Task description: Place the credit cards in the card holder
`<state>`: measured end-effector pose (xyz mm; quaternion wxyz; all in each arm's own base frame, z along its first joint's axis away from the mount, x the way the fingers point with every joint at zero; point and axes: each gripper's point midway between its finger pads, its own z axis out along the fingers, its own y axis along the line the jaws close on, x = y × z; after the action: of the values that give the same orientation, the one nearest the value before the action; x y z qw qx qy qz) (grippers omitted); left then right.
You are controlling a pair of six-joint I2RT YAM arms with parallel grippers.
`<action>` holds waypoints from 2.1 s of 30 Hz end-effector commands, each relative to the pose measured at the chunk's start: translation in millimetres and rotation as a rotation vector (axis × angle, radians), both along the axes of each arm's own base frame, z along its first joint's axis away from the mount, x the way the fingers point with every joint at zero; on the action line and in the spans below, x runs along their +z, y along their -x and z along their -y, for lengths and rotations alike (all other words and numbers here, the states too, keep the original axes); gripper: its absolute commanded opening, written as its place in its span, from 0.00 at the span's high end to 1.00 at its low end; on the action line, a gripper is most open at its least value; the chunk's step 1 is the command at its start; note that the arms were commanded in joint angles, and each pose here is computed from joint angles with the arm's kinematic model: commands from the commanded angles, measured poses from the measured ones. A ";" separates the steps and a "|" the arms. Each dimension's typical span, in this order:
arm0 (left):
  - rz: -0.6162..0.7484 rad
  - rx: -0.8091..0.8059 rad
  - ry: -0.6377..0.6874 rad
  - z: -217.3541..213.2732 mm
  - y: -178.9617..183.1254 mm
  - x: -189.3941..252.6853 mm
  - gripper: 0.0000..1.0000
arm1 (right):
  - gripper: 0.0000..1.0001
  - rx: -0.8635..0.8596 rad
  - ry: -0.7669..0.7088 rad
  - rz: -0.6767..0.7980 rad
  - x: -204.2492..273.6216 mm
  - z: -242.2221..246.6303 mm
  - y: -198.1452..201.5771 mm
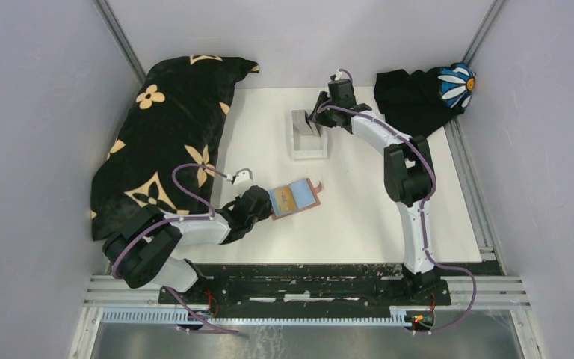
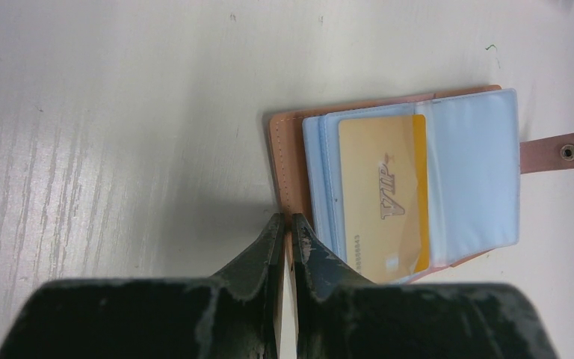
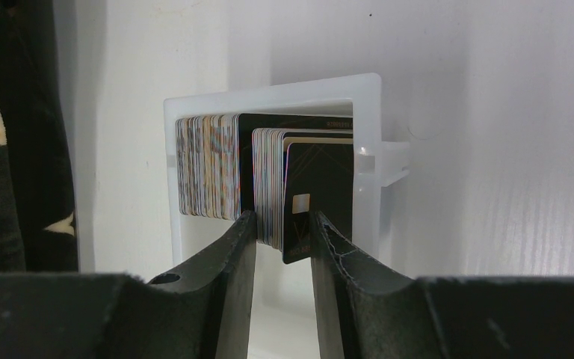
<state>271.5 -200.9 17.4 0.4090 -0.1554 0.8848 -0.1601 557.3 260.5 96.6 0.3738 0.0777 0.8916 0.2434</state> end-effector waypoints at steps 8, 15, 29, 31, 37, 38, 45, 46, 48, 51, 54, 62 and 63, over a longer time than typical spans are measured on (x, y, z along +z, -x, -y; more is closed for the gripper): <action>-0.052 -0.032 -0.060 -7.4 12.0 -17.9 0.86 | 0.63 0.019 -0.055 0.062 37.1 -13.0 1.9; -0.048 -0.034 -0.062 -6.7 10.8 -16.4 0.86 | 0.64 0.024 -0.057 0.061 37.5 -15.0 1.9; -0.046 -0.039 -0.065 -5.2 9.4 -14.5 0.86 | 0.63 0.037 -0.073 0.076 43.4 -21.5 5.1; -0.047 -0.036 -0.065 -6.0 9.5 -15.0 0.86 | 0.62 0.039 -0.075 0.076 43.0 -22.1 5.2; -0.049 -0.036 -0.066 -6.3 10.2 -15.7 0.86 | 0.54 0.042 -0.077 0.071 40.4 -23.4 4.9; -0.050 -0.035 -0.065 -6.5 10.5 -16.1 0.86 | 0.54 0.042 -0.076 0.067 38.8 -23.8 5.3; -0.055 -0.034 -0.065 -7.4 11.9 -17.6 0.86 | 0.60 0.033 -0.072 0.062 35.0 -22.3 4.4; -0.054 -0.033 -0.063 -7.5 11.7 -17.4 0.86 | 0.61 0.031 -0.072 0.062 34.9 -22.0 4.1; -0.053 -0.033 -0.063 -7.5 12.0 -17.2 0.86 | 0.63 0.031 -0.072 0.061 34.4 -22.5 4.1; -0.055 -0.034 -0.064 -8.0 12.5 -17.7 0.86 | 0.67 0.030 -0.077 0.060 34.5 -23.3 4.3; -0.052 -0.035 -0.062 -7.3 12.0 -16.9 0.86 | 0.69 0.030 -0.085 0.065 36.5 -23.6 3.9; -0.050 -0.039 -0.065 -6.3 10.8 -15.8 0.86 | 0.76 0.032 -0.095 0.074 41.3 -24.9 4.7; -0.051 -0.040 -0.065 -6.2 11.0 -16.0 0.86 | 0.76 0.030 -0.095 0.074 41.5 -24.0 4.8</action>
<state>271.4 -200.9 17.2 0.4088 -0.1551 0.8850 -0.1600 549.5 278.7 98.2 0.3654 0.0776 0.8882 0.2676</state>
